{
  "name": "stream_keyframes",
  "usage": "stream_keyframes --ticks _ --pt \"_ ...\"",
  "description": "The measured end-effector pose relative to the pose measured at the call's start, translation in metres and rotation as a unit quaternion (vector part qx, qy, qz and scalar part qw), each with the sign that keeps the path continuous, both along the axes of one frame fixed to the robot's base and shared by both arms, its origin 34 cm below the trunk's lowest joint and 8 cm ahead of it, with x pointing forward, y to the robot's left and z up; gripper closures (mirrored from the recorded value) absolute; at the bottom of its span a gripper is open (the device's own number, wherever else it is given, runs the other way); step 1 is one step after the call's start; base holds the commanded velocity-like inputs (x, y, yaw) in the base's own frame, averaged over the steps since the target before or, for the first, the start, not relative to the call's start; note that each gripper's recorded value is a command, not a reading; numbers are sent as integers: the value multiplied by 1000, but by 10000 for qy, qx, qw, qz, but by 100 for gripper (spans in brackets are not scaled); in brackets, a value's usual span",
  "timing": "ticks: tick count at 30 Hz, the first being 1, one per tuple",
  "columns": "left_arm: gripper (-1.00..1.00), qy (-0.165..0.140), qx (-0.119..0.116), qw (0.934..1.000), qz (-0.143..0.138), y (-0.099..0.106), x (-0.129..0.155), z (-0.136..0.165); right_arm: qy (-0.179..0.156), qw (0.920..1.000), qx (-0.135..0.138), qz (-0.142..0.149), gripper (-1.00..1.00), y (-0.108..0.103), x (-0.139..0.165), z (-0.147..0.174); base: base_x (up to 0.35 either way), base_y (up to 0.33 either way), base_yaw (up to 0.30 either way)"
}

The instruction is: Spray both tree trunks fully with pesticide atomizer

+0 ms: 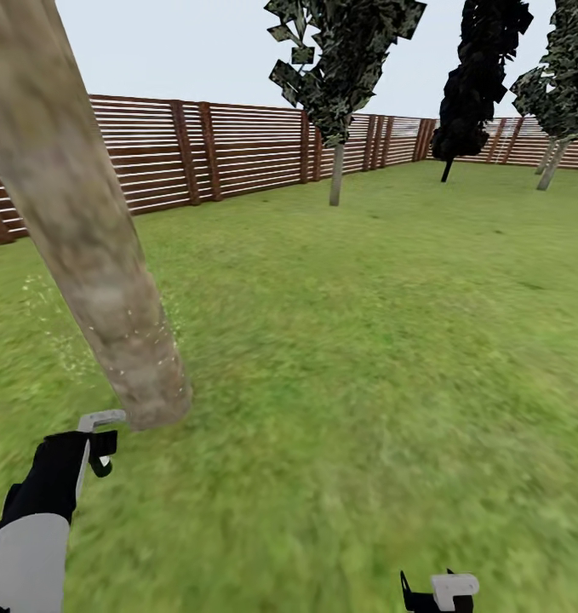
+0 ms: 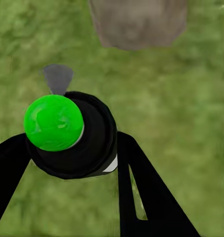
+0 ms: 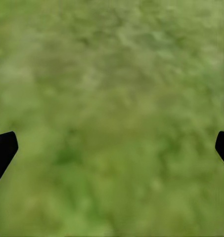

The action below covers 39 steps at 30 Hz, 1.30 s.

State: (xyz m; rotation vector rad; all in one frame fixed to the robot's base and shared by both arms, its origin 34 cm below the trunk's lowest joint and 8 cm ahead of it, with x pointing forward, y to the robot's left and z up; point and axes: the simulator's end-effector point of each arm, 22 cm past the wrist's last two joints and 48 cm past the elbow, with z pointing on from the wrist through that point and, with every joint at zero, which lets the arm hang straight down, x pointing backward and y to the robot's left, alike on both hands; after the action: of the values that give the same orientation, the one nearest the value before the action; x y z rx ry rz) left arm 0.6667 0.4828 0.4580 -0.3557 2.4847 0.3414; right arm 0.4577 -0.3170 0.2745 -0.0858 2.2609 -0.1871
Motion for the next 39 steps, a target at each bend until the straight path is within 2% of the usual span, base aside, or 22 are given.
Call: stream_keyframes --ticks 2,5,7,9,11,13,14,16,18,20,21,22,25,29,33,35,36,38,39 --pt "100 16 -80 10000 -30 -9 0 -5 0 10000 0 -1 -100 0 0 0 290 -131 182" --pt "100 44 -136 9996 -244 -34 7 -9 1 10000 0 -1 -100 0 0 0 289 -138 264" --pt "100 55 -136 9994 -300 -40 8 -10 1 10000 1 0 -100 0 0 0 287 -142 276" --pt "100 43 -65 9997 -245 -29 7 -7 0 10000 0 0 -100 0 0 0 287 -142 278" --pt "100 43 114 9998 -141 -4 3 1 0 10000 0 1 -100 0 0 0 287 -142 278" --pt "100 31 84 9999 -118 -2 3 1 0 10000 0 0 -100 0 0 0 287 -142 278" --pt "100 34 21 9999 -151 -10 4 -2 0 10000 0 -1 -100 0 0 0 287 -142 278" --pt "100 -60 -234 9992 -329 -55 14 -12 2 10000 1 -2 -100 0 0 0 287 -142 278" --pt "100 -112 -211 9989 -406 -64 18 -12 0 10000 0 -1 -100 0 0 0 287 -142 114" --pt "100 -131 -171 9991 -361 -54 17 -8 0 10000 -3 -1 -100 0 0 0 287 -142 19" --pt "100 -141 -94 9993 -326 -44 16 -5 0 10000 -6 -2 -100 -1 0 0 284 -147 1" --pt "100 -141 66 9996 -255 -21 13 2 -1 10000 -6 -8 -100 -1 0 0 156 -211 0" --pt "100 -128 -36 9995 -292 -35 14 -4 -1 10000 -9 -11 -100 -2 0 0 22 -264 0" --pt "100 -132 -104 9993 -343 -43 16 -6 -1 10000 -9 -10 -100 -1 0 0 2 -272 81" --pt "100 -128 -68 9994 -328 -39 15 -5 -1 10000 -11 -10 -100 -2 0 0 0 -273 265" --pt "100 -136 111 9997 -188 -13 11 3 -1 10000 -9 -7 -100 -1 0 0 0 -273 278" --pt "100 -131 126 9997 -141 -7 9 3 -1 10000 -10 -6 -100 -1 0 0 0 -273 278" --pt "100 -126 83 9998 -148 -10 9 1 -1 10000 -11 -9 -100 -2 0 0 0 -273 274" --pt "100 -127 -49 9997 -201 -27 11 -5 0 10000 -10 -8 -100 -1 0 0 0 -273 176"
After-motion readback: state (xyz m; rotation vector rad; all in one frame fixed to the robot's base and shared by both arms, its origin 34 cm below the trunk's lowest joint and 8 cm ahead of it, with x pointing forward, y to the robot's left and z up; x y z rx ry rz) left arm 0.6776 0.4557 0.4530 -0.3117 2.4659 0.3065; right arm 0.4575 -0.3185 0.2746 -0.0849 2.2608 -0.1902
